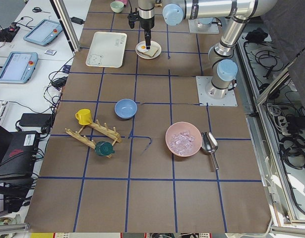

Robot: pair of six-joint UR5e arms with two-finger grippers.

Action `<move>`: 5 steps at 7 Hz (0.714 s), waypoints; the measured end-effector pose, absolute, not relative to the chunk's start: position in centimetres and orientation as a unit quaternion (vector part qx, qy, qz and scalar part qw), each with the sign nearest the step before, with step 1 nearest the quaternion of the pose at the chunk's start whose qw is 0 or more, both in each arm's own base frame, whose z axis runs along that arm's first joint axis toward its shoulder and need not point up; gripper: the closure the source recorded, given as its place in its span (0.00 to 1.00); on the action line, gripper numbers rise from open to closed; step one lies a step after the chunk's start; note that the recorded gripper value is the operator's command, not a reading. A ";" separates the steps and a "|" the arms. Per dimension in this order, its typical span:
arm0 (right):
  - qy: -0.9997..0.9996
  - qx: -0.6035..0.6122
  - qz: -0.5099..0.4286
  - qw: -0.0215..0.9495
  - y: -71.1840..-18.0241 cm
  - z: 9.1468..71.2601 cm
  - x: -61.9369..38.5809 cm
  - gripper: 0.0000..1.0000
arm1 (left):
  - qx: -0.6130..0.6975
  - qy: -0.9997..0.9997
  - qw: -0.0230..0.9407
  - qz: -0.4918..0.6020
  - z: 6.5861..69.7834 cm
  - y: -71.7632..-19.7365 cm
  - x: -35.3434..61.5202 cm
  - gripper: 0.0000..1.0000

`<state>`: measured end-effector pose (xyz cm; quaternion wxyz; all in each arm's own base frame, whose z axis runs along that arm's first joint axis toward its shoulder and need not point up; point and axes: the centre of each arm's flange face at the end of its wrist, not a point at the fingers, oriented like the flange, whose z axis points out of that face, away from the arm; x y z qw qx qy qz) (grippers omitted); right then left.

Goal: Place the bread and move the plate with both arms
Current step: 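Carry the bread slice with the right gripper over the egg plate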

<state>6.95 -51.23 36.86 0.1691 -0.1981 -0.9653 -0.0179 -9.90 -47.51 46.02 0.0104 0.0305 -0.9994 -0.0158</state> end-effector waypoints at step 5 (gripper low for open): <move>-0.958 -0.273 -0.043 0.081 -46.4 34.6 35.1 1.00 | 0.031 -0.999 0.010 -0.016 46.1 -47.5 -9.8 0.00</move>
